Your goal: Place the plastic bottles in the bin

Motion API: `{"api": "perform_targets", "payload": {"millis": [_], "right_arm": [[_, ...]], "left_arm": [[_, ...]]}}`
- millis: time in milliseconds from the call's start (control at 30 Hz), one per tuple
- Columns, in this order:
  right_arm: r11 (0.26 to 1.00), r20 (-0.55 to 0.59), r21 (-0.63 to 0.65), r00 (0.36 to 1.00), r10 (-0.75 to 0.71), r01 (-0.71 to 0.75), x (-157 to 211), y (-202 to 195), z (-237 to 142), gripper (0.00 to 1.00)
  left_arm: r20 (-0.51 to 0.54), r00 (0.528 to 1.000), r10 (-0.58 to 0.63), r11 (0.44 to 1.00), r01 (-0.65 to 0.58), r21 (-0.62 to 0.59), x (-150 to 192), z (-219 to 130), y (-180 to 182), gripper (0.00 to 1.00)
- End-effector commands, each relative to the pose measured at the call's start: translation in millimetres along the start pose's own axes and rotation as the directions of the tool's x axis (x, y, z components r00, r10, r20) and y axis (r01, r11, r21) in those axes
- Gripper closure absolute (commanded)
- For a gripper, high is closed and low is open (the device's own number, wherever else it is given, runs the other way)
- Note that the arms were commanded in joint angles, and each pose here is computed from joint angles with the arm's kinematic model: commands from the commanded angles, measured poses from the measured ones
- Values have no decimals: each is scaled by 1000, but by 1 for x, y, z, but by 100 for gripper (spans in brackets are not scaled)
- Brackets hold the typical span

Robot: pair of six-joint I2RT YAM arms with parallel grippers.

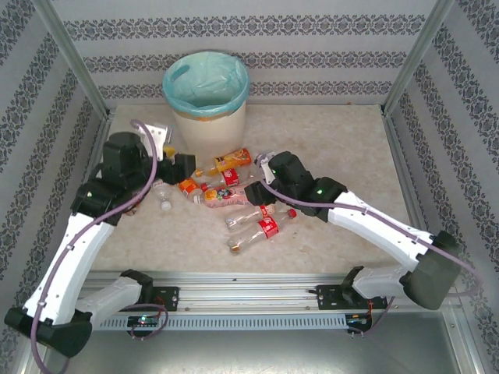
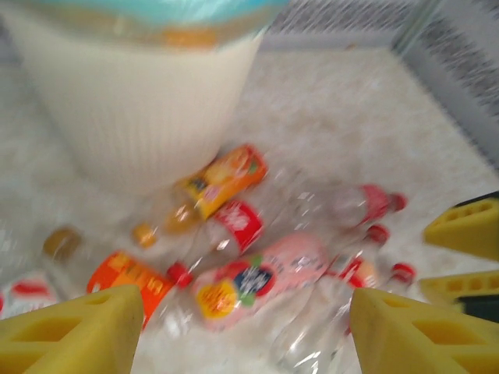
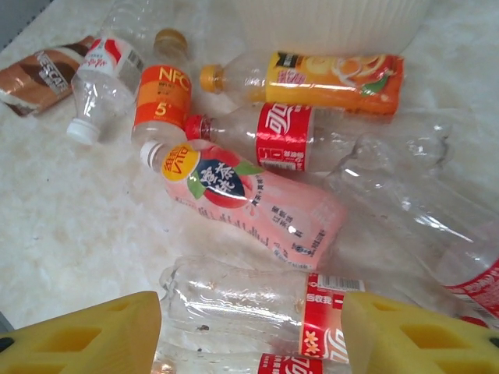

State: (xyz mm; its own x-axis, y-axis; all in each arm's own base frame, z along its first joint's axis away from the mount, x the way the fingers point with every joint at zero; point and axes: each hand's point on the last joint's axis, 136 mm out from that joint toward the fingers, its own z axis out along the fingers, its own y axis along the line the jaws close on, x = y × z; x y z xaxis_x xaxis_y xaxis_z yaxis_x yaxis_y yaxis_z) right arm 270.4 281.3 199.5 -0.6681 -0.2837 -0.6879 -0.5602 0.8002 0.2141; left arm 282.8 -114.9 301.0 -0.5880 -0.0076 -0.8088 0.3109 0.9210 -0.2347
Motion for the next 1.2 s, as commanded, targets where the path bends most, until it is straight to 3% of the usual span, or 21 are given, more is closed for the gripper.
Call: {"api": "perform_targets", "payload": {"millis": [0,200,367,467,600,733,1167], "right_arm": [[998,-9,-67,1000,-21,21,-11,22,12,38],[984,-15,-169,998,-53,50,-28,68,34,38],[966,-20,-248,997,-81,73,-29,110,45,38],[954,-18,-287,996,-92,83,-26,131,49,38],[937,-25,-338,994,-105,90,-18,152,52,38],[930,-32,-356,993,-115,96,-13,157,52,38],[942,-3,-308,990,-142,134,-6,142,46,37]], "left_arm": [[-116,988,-100,976,75,-202,45,11,39,29],[-68,962,-265,929,236,-285,50,36,83,29],[-112,936,-335,871,262,-416,55,54,141,27],[-120,897,-427,812,321,-487,66,55,190,26],[-126,804,-581,721,436,-539,97,49,245,26],[-143,783,-605,708,447,-546,116,50,261,23],[-308,684,-661,707,429,-563,164,75,265,20]]}}
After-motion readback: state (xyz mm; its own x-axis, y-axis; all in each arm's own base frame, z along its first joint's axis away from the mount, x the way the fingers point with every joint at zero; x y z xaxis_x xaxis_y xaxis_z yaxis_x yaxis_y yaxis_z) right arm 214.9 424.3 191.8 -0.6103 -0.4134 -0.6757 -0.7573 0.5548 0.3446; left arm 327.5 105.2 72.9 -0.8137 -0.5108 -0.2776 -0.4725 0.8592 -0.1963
